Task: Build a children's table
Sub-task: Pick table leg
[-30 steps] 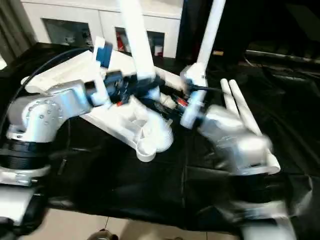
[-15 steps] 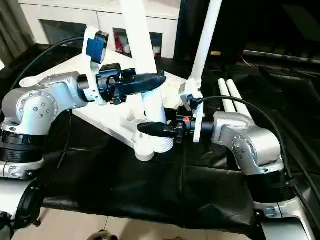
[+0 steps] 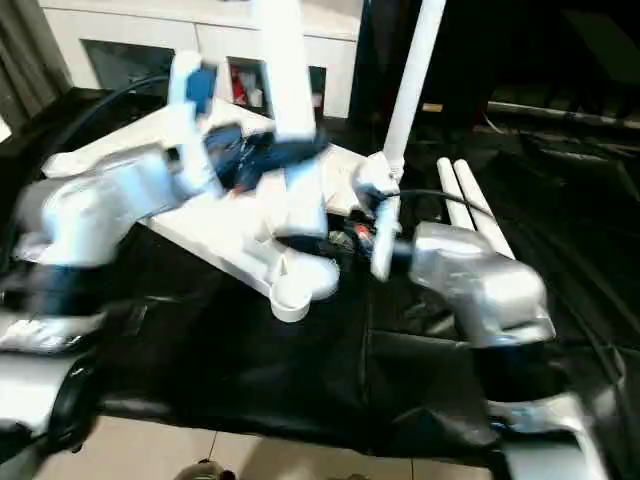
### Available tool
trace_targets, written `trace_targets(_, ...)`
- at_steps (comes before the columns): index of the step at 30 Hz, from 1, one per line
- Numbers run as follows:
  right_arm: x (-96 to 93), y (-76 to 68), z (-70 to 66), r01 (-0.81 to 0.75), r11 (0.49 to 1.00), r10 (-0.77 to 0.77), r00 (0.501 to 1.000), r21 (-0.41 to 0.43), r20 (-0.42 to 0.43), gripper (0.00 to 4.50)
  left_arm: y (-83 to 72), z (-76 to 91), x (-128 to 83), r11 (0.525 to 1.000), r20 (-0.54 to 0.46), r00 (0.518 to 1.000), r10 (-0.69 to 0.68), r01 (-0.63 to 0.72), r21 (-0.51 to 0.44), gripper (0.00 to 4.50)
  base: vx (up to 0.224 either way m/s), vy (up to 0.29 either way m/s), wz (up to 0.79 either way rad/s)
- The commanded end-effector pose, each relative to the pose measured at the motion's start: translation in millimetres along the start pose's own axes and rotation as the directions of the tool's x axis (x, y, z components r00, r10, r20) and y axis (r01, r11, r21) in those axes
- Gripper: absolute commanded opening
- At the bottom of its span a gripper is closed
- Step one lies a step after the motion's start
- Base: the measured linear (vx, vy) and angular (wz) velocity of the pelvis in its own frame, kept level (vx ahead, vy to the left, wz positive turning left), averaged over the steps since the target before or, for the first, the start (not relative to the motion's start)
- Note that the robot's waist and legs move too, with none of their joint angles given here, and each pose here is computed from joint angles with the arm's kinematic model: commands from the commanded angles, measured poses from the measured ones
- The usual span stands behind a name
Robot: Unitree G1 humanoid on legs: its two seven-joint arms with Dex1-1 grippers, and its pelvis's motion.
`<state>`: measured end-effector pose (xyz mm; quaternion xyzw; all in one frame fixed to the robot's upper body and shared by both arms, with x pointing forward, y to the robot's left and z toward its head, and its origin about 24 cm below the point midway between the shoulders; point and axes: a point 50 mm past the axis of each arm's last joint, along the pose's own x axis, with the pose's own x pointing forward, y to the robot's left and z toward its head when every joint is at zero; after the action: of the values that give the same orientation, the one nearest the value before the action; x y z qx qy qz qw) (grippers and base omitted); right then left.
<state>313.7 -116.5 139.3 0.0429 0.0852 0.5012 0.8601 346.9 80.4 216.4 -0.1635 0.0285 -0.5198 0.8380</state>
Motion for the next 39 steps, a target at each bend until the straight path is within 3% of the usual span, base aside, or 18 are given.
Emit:
trace_targets(1, 2.9, 2.2, 8.6, 0.017, 0.999, -0.016, 0.999, -0.037, 0.045, 1.91, 5.3, -1.5, 2.1, 0.995, 0.003, 0.995, 0.103, -0.103, 0.005, 3.11, 0.0, 0.0, 0.0)
trace_targets(6, 9.3, 2.9, 4.0, 0.068, 0.998, -0.067, 0.995, -0.013, 0.069, 1.91, 3.4, -10.7, 6.9, 0.991, 0.012, 0.992, 0.128, -0.128, -0.038, 3.18, 0.0, 0.0, 0.0)
trace_targets(15, 13.1, 4.1, 5.6, 0.104, 0.995, -0.102, 0.99, -0.012, 0.092, 1.91, 8.4, -5.6, 7.4, 0.978, 0.06, 0.979, 0.196, -0.191, -0.08, 2.42, 0.0, 0.0, 0.0)
trace_targets(21, 14.2, 1.5, 7.9, 0.158, 0.986, -0.153, 0.983, -0.044, 0.101, 1.91, 9.6, -4.3, 5.9, 0.977, 0.049, 0.977, 0.209, -0.208, -0.041, 1.99, 0.0, 0.0, 0.0)
trace_targets(22, 14.4, 0.8, 8.6, 0.154, 0.988, -0.15, 0.983, -0.032, 0.111, 2.61, 8.4, -4.3, 6.3, 0.979, 0.041, 0.979, 0.201, -0.2, -0.025, 1.89, 0.0, 0.0, 0.0)
trace_targets(24, 12.7, 0.1, 10.2, 0.108, 0.994, -0.108, 0.987, 0.011, 0.12, 2.61, 3.1, -6.4, 7.9, 0.988, 0.01, 0.988, 0.157, -0.157, 0.002, 1.88, 0.0, 0.0, 0.0)
trace_targets(28, 8.5, 2.0, 10.6, 0.026, 0.998, -0.023, 0.998, -0.049, 0.057, 3.02, -1.8, -8.7, 9.6, 0.992, -0.037, 0.992, 0.117, -0.115, 0.054, 1.86, 0.0, 0.0, 0.0)
trace_targets(31, 4.8, 0.1, 9.2, -0.023, 0.996, 0.022, 1.0, -0.088, -0.012, 3.06, -6.8, -8.9, 12.0, 0.994, -0.063, 0.995, 0.072, -0.066, 0.088, 1.86, 0.0, 0.0, 0.0)
trace_targets(39, 0.8, -0.6, 4.3, -0.115, 0.992, 0.11, 0.99, -0.049, -0.093, 3.06, -16.6, -7.2, 15.5, 0.993, -0.085, 0.996, -0.012, 0.022, 0.118, 1.86, 0.0, 0.0, 0.0)
